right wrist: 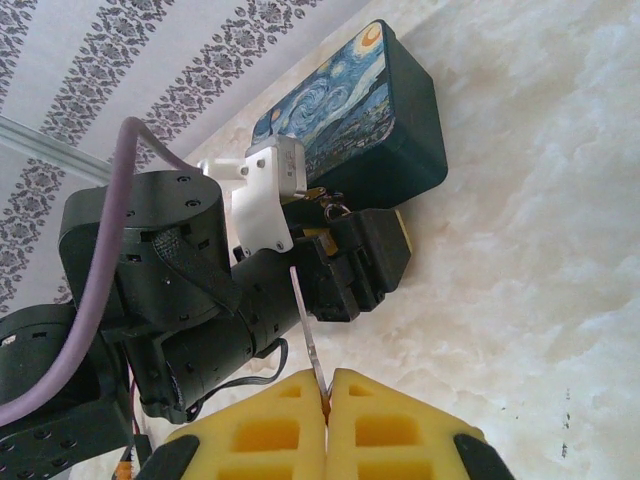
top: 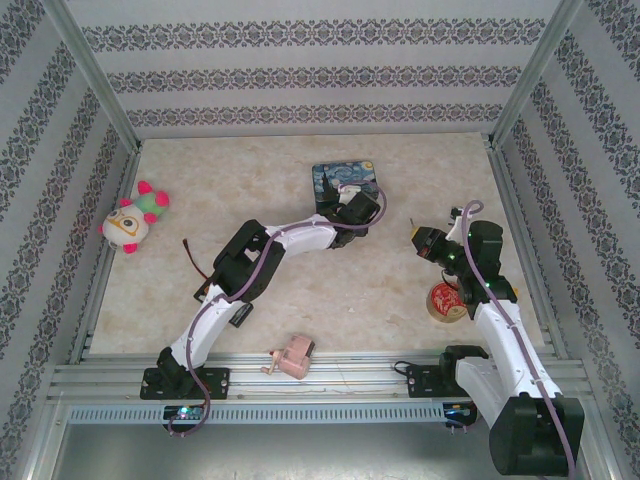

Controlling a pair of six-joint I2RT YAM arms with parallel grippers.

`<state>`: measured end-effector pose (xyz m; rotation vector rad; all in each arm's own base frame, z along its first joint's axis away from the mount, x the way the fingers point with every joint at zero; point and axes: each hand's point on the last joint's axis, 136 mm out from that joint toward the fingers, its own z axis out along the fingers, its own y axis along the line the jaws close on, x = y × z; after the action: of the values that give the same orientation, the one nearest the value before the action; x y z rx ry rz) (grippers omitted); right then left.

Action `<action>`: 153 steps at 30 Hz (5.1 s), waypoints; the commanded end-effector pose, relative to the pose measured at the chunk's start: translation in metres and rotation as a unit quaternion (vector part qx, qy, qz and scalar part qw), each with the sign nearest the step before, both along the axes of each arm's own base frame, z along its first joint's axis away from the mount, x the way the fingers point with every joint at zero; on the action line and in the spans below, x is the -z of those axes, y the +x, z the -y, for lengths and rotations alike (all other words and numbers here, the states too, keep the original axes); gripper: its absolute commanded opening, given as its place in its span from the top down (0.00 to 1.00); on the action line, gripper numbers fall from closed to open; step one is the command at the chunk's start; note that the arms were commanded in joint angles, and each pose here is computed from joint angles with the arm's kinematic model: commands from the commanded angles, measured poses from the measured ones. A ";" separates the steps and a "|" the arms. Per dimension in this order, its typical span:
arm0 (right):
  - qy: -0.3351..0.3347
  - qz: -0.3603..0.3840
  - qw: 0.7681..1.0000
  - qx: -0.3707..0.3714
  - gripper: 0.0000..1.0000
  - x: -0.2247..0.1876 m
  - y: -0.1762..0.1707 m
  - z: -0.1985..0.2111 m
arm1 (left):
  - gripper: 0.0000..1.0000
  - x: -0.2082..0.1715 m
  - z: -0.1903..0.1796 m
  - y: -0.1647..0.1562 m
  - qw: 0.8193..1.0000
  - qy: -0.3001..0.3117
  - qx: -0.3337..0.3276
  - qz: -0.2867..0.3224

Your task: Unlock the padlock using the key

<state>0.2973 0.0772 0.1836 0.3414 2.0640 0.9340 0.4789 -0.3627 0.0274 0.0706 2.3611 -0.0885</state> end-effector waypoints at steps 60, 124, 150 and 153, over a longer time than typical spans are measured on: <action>-0.010 -0.012 1.000 -0.020 1.00 0.012 -0.010 -0.004 | 1.00 -0.013 -0.073 -0.033 0.997 -0.032 -0.060 0.024; -0.087 -0.097 0.989 -0.067 1.00 0.082 -0.035 -0.033 | 0.62 0.010 -0.047 -0.115 0.981 -0.169 -0.030 -0.084; -0.091 -0.087 0.990 -0.064 1.00 0.071 -0.030 -0.034 | 0.33 -0.005 -0.056 -0.112 0.973 -0.225 0.037 -0.040; -0.092 -0.085 0.990 -0.064 1.00 0.070 -0.030 -0.033 | 0.40 0.000 -0.060 -0.111 0.974 -0.221 0.030 -0.033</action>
<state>0.2635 0.1106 0.1045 0.2237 2.3495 0.8271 0.3624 -0.3181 0.0378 -0.0538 2.3603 -0.7112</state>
